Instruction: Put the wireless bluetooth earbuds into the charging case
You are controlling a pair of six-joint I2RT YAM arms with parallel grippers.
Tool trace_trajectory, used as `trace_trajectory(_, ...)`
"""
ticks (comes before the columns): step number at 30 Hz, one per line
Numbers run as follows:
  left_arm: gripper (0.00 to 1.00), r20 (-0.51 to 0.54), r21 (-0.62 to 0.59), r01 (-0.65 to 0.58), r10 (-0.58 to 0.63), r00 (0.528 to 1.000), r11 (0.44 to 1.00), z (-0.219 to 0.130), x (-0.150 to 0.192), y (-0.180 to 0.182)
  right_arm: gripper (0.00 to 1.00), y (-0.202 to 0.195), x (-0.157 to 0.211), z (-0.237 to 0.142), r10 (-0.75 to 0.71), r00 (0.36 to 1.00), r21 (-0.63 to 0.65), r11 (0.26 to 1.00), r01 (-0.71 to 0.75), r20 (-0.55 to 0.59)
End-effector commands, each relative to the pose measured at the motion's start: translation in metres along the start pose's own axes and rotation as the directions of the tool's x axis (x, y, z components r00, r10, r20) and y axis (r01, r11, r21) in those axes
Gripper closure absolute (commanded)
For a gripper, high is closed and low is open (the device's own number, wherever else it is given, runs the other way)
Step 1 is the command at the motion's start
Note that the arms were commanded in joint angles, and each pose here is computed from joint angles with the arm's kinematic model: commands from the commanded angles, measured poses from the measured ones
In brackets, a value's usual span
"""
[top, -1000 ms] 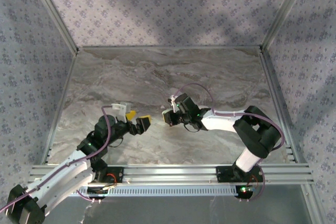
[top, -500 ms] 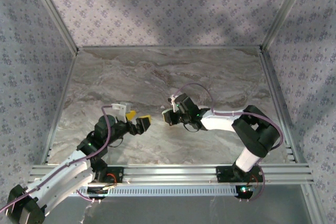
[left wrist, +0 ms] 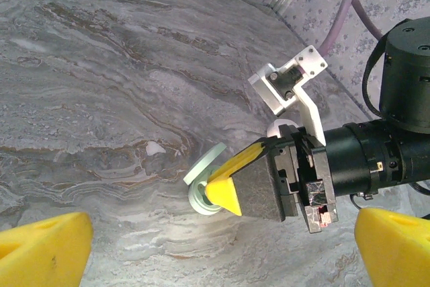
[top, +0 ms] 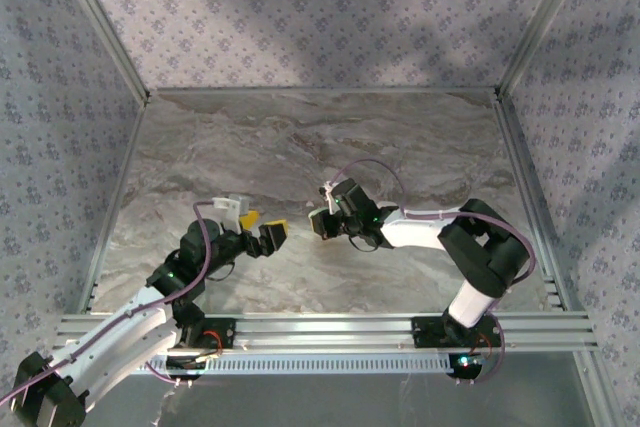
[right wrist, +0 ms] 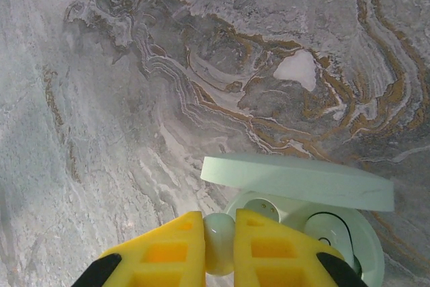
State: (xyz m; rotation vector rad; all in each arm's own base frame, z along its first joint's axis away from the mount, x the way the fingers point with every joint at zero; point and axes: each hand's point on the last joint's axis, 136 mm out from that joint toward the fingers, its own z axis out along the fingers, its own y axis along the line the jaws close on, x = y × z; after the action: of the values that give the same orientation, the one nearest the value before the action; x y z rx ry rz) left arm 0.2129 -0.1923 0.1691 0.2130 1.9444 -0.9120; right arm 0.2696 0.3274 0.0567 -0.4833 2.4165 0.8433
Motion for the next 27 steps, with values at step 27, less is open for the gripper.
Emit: trace_trajectory(27, 0.00, 0.013, 0.014, -0.020, 0.020, 1.000, 1.000, -0.002, -0.004, -0.005, 0.81, 0.002, -0.002, 0.005, -0.052, 0.999, 0.071, 0.996, 0.052, 0.008)
